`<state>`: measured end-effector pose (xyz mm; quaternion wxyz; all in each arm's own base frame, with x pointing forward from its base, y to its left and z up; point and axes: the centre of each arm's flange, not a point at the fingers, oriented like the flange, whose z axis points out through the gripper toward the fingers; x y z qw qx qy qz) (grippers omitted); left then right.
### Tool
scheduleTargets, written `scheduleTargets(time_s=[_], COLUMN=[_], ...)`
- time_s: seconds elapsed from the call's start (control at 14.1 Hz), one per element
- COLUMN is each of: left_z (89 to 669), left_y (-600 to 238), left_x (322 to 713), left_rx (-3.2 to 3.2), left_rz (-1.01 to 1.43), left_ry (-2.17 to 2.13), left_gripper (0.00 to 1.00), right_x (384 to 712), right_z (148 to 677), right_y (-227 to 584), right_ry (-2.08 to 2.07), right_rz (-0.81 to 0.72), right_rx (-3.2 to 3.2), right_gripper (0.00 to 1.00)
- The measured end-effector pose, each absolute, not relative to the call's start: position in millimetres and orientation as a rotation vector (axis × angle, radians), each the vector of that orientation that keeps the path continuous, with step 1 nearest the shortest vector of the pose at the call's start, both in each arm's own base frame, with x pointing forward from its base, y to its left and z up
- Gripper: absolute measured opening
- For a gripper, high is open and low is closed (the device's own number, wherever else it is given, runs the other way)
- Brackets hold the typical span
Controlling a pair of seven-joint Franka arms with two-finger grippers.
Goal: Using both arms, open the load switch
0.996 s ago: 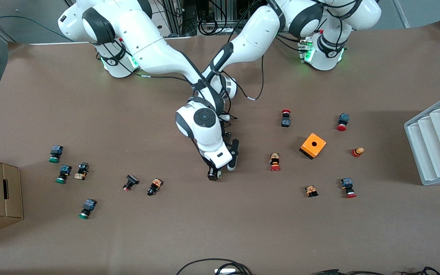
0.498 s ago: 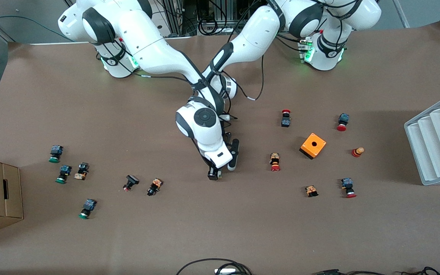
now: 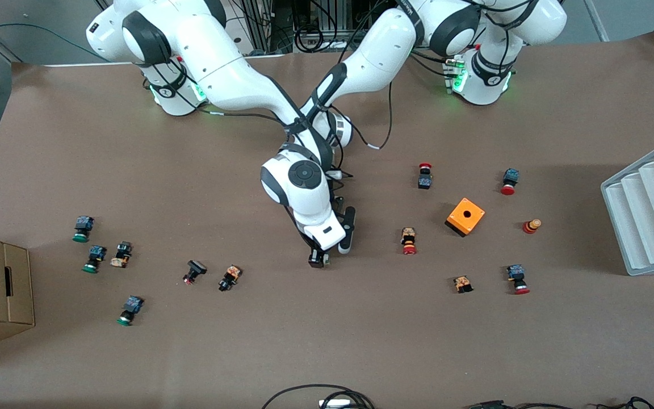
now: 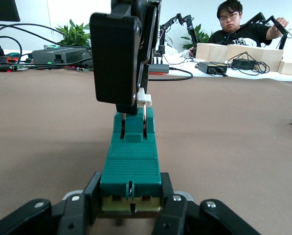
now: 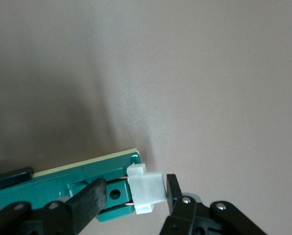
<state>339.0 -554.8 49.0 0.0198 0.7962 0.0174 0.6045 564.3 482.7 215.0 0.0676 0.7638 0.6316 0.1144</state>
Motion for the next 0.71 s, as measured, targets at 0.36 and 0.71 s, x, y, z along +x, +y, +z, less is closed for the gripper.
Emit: scheduleTargets(time_s=[0.36,0.71], left_z=[49.0,49.0], left_y=[-554.8,-554.8], left_x=[339.0,339.0], left_rx=[2.470,2.470], left_rz=[1.876,1.876], left_ry=[0.054,0.054], left_gripper=[0.52,0.52], right_x=[562.8,562.7], right_z=[215.4,216.4], right_y=[484.7,485.1], right_ry=[1.913,1.914], right_rz=[0.345,0.346], right_rx=[2.281,2.280], right_gripper=[0.58,0.58])
